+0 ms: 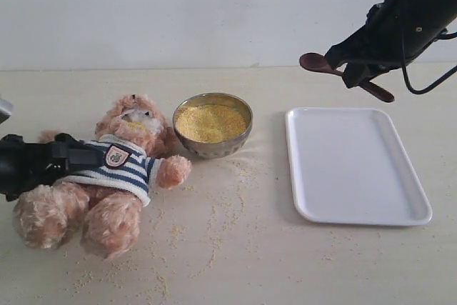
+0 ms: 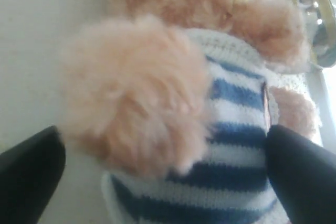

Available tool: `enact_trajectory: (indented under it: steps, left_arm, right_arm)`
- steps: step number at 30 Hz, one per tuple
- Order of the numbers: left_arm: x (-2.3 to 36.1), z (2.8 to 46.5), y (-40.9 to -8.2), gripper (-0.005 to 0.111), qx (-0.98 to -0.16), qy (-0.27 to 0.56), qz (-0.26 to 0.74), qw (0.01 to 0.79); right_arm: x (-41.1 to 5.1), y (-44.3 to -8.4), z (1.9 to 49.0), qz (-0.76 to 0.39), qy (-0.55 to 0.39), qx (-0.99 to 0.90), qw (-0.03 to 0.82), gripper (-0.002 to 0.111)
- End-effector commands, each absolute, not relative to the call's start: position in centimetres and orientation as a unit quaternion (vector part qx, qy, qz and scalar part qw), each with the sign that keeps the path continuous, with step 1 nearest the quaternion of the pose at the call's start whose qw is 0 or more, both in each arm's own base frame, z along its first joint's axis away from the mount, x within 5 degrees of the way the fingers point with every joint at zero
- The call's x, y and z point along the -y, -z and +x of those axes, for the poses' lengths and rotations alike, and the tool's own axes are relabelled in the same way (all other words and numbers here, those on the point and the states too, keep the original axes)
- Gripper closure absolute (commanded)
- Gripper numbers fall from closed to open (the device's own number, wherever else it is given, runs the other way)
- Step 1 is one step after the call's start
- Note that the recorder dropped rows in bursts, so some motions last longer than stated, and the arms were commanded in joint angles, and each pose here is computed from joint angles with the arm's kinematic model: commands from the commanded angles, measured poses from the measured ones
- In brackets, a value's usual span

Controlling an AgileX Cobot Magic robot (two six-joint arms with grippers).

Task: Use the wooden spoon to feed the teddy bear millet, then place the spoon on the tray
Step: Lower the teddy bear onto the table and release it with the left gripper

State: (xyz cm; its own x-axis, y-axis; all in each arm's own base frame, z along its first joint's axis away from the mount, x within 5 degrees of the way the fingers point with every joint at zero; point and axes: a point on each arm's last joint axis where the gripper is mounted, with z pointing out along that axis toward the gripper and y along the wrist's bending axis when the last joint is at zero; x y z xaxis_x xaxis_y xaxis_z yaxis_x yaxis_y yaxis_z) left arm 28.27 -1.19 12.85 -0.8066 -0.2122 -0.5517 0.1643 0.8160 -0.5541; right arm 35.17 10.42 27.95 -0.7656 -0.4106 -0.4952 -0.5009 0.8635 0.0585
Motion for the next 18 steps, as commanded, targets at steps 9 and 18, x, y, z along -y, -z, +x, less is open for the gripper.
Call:
enact_trajectory:
  steps: [9,18]
  left_arm:
    - [-3.1,26.5,-19.8,0.022,-0.874,0.271,-0.088,0.394]
    - [-4.6,25.2,-23.9,0.101,-0.836,0.200,-0.198,0.470]
  right_arm:
    - [-10.2,-28.1,35.0,-0.244,-0.095,-0.934,0.241,0.109]
    - [-10.2,-28.1,34.9,-0.244,-0.096,-0.935,0.238,0.109]
